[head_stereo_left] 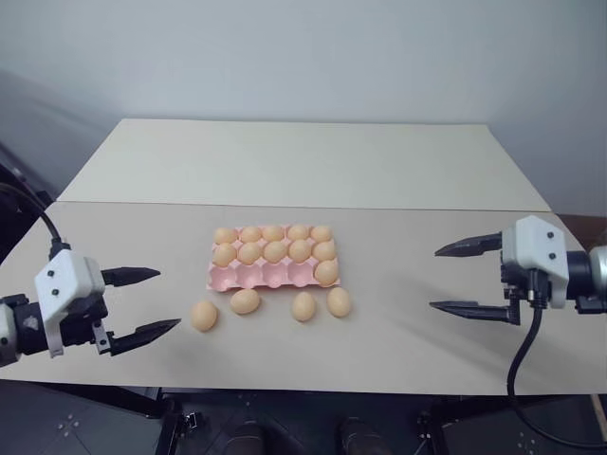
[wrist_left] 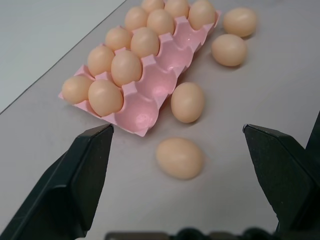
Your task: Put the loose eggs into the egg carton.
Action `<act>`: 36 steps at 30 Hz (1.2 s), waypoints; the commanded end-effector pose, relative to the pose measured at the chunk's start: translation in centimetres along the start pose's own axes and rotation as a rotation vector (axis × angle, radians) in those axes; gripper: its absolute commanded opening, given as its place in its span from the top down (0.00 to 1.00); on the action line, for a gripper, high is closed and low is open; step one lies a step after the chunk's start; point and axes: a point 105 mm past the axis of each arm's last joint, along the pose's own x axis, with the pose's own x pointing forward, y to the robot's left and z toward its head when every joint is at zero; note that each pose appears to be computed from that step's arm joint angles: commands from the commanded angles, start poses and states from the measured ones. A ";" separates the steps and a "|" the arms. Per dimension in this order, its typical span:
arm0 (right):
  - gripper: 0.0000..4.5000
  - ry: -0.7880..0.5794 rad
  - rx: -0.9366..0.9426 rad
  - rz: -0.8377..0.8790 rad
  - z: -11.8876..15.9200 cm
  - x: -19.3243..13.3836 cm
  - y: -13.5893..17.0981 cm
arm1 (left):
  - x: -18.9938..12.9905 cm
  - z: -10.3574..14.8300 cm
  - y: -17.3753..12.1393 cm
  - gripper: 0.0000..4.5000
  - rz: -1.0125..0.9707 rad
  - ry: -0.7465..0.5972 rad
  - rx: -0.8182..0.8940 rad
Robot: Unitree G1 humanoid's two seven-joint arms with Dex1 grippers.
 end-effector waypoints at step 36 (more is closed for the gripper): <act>0.01 0.123 0.443 -0.289 1.3 12.8 2.8 | 1.8 -0.4 0.2 0.00 -0.076 0.066 0.079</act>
